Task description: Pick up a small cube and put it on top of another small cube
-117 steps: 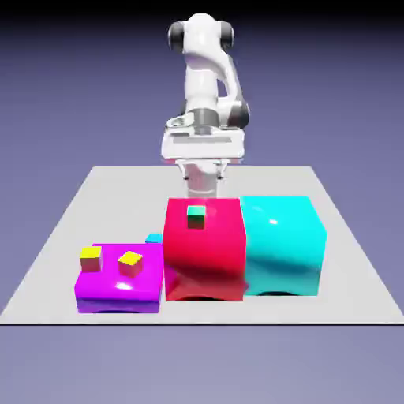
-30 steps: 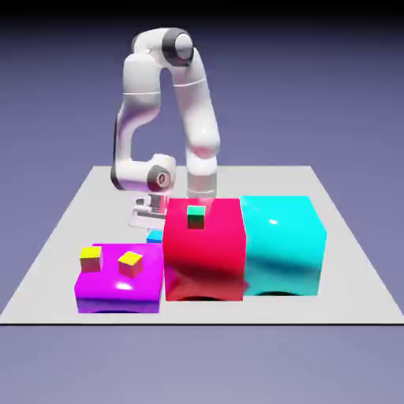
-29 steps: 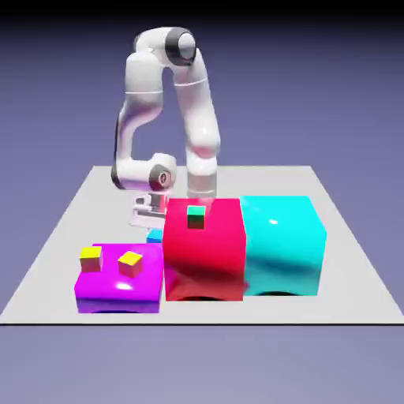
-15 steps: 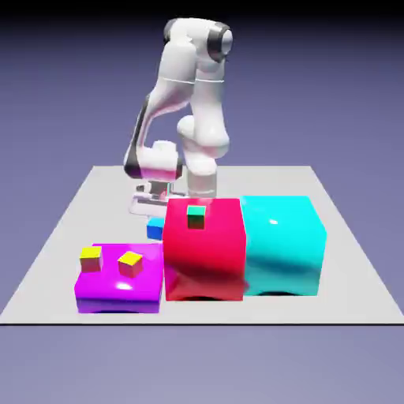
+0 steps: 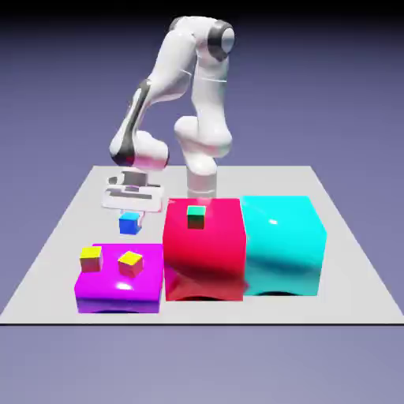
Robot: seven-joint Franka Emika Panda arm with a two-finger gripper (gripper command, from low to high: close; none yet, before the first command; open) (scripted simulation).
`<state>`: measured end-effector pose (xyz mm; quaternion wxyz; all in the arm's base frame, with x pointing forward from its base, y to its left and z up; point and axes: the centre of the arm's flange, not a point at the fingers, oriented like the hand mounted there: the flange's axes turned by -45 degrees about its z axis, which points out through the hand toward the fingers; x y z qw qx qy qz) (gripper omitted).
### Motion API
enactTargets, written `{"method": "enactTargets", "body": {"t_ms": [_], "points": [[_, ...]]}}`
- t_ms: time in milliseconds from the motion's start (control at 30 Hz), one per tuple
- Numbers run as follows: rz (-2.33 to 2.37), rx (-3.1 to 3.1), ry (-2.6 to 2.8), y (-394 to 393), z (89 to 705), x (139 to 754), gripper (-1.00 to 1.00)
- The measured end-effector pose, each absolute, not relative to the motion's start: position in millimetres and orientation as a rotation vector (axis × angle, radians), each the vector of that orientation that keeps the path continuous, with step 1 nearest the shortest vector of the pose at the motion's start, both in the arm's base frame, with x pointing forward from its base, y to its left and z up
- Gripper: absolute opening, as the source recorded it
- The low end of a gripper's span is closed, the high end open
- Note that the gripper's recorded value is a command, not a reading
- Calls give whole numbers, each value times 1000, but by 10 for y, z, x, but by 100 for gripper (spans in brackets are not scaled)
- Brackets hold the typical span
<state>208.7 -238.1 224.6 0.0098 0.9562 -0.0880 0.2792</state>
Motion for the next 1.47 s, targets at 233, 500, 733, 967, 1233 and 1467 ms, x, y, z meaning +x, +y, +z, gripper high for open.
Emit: {"method": "enactTargets", "body": {"t_ms": [233, 500, 733, 967, 1233, 1467], "points": [[899, 3019, -112, -2799, 2467, 2443, -100], [852, 3055, 82, -3206, 2756, 2832, -100], [737, 3078, 251, -3460, 3043, 3189, -100], [692, 3097, 405, -3229, 3322, 3686, -100], [666, 3092, 419, -3186, 2926, 3834, -100], [690, 3097, 399, -3186, 2670, 3883, 100]]}}
